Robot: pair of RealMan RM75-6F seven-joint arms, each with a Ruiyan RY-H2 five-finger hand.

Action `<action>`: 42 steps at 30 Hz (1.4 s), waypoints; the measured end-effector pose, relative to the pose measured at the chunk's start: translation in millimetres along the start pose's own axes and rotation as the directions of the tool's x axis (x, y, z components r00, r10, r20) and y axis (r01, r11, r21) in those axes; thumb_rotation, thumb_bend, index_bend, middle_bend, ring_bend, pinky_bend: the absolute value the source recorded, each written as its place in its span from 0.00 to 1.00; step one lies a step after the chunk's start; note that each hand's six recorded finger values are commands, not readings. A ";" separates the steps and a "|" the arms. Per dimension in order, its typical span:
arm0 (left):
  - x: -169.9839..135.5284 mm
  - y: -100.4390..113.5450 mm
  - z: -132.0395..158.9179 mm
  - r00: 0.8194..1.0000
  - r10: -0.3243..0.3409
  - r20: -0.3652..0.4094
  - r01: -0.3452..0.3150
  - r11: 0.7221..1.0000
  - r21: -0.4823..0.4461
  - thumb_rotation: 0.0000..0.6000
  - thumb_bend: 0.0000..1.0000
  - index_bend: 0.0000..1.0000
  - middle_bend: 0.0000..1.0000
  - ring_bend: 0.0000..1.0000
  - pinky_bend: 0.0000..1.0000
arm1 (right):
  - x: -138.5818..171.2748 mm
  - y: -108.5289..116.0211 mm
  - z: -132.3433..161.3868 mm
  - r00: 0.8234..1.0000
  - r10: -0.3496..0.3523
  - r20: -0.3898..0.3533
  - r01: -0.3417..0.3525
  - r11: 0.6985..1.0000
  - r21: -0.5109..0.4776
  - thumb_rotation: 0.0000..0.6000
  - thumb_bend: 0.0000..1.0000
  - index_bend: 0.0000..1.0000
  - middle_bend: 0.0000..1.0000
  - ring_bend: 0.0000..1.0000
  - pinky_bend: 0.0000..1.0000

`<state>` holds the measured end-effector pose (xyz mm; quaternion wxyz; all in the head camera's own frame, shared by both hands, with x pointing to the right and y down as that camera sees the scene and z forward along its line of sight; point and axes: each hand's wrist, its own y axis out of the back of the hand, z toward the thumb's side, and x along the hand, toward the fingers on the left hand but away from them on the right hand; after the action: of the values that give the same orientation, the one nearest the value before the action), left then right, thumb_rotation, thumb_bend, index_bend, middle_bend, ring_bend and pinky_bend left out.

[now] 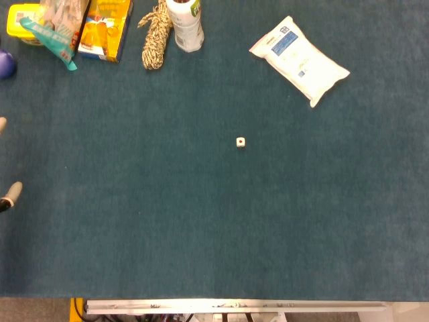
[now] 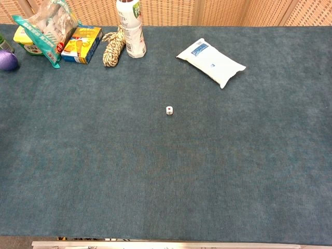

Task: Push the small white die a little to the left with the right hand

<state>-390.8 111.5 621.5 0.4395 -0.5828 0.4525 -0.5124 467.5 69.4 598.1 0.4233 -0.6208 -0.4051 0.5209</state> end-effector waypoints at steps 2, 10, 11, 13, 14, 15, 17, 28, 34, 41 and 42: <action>0.3 -0.1 -0.8 1.000 -0.002 -0.002 0.002 1.000 0.001 1.00 0.21 0.00 0.00 0.00 0.00 | -0.5 -0.7 1.0 1.000 0.003 -0.004 -0.003 1.000 0.000 1.00 0.33 0.10 0.25 0.14 0.20; 0.3 0.6 -1.1 1.000 -0.001 -0.001 0.001 1.000 0.001 1.00 0.21 0.00 0.00 0.00 0.00 | -4.3 4.5 10.5 0.999 -0.014 -0.048 0.014 1.000 -0.011 1.00 0.33 0.10 0.28 0.16 0.21; 0.4 0.6 -1.2 1.000 -0.002 -0.001 0.002 1.000 0.001 1.00 0.21 0.00 0.00 0.00 0.00 | -5.5 5.9 13.0 0.998 -0.019 -0.059 0.019 1.000 -0.013 1.00 0.33 0.10 0.30 0.18 0.21; 0.7 0.5 -0.9 1.000 -0.003 0.000 0.003 1.000 0.001 1.00 0.21 0.00 0.00 0.00 0.00 | -10.0 9.8 20.6 0.995 -0.034 -0.092 0.033 0.999 -0.017 1.00 0.33 0.10 0.32 0.22 0.23; 0.9 0.4 -0.6 1.000 -0.003 0.002 0.003 1.000 0.001 1.00 0.21 0.00 0.00 0.00 0.00 | -12.8 11.9 24.5 0.993 -0.041 -0.107 0.040 0.999 -0.017 1.00 0.33 0.10 0.34 0.24 0.25; 0.9 0.4 -0.2 1.000 -0.004 0.004 0.004 1.000 0.001 1.00 0.21 0.00 0.00 0.00 0.00 | -15.9 14.0 28.7 0.991 -0.048 -0.124 0.047 0.999 -0.017 1.00 0.33 0.10 0.35 0.25 0.26; 1.2 0.1 0.5 1.000 -0.006 0.007 0.006 1.000 0.003 1.00 0.21 0.00 0.00 0.00 0.00 | -24.0 18.3 39.7 0.985 -0.061 -0.163 0.061 0.998 -0.009 1.00 0.33 0.10 0.37 0.31 0.30; -0.8 1.9 3.0 1.000 -0.008 0.014 0.008 1.000 0.002 1.00 0.21 0.00 0.00 0.00 0.00 | -68.3 10.9 110.8 0.929 0.020 -0.370 0.014 0.996 0.090 1.00 0.57 0.10 0.73 0.78 0.78; -1.0 1.2 3.2 1.000 -0.018 0.018 0.018 1.000 0.003 1.00 0.21 0.00 0.00 0.00 0.00 | -87.2 -6.8 150.8 0.877 0.132 -0.462 -0.067 0.986 0.155 1.00 0.79 0.11 0.97 0.99 0.90; -0.5 -2.0 4.1 0.999 -0.043 0.018 0.043 0.999 0.019 1.00 0.21 0.00 0.00 0.00 0.00 | -104.6 -33.6 187.3 0.809 0.296 -0.508 -0.211 0.952 0.220 0.92 1.00 0.14 1.00 1.00 1.00; -0.7 -2.0 4.1 0.999 -0.045 0.018 0.044 0.999 0.020 1.00 0.21 0.00 0.00 0.00 0.00 | -107.7 -36.1 192.1 0.801 0.312 -0.511 -0.226 0.948 0.225 0.88 1.00 0.14 1.00 1.00 1.00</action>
<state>-386.6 112.7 622.9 0.4377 -0.5932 0.4303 -0.5209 261.2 -1.0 646.0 0.4881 -0.7589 -0.1356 0.4091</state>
